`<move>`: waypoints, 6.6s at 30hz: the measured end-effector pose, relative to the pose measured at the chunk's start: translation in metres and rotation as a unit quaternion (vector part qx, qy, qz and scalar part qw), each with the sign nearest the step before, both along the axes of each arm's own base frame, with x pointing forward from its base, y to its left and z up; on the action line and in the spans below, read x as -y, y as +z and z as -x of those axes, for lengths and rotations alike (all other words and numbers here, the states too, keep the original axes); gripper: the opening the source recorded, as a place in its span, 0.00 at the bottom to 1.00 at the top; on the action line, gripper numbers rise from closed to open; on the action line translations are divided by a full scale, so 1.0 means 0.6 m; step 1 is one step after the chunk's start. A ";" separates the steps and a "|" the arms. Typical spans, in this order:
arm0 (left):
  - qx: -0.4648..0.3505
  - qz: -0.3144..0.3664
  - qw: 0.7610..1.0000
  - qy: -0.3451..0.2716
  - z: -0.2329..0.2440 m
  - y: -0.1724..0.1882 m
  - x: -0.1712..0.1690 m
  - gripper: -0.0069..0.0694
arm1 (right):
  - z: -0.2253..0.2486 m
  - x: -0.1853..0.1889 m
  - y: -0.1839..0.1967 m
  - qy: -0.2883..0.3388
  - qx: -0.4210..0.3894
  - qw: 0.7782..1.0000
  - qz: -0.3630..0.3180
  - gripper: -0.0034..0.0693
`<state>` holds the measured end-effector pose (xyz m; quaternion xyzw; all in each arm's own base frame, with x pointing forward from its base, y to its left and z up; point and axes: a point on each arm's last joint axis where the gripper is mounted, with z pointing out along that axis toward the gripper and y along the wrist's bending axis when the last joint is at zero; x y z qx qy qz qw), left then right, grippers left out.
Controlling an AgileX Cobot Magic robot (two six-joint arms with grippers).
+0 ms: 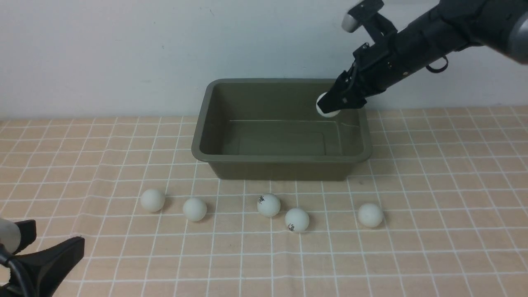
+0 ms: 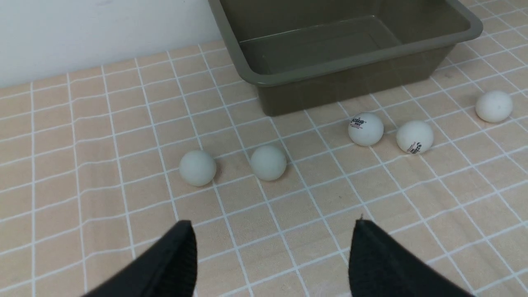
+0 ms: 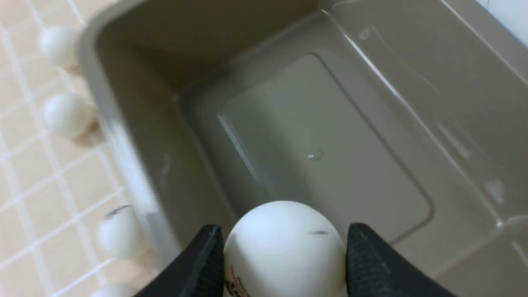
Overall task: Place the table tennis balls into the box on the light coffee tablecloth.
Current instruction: 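Release the ping pong ball into the bin and lift the gripper away, then reach for and grasp a ping pong ball on the table, then release the ping pong ball into the bin and lift the gripper away, then reach for and grasp a ping pong ball on the table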
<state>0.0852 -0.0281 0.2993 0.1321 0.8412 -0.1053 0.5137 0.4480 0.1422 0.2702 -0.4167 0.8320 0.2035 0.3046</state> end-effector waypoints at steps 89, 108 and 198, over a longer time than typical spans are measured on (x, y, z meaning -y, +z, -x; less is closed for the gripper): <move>-0.032 -0.005 0.999 -0.022 0.007 -0.008 0.005 0.63 | 0.205 0.042 -0.210 -0.263 -0.104 0.955 0.085 0.57; -0.035 -0.005 0.999 -0.024 0.007 -0.009 0.005 0.63 | 0.207 0.135 -0.034 -0.310 0.043 0.948 0.050 0.54; -0.079 -0.012 0.995 -0.053 0.018 -0.020 0.011 0.63 | 0.261 -0.113 -0.169 -0.075 -0.013 0.994 0.085 0.68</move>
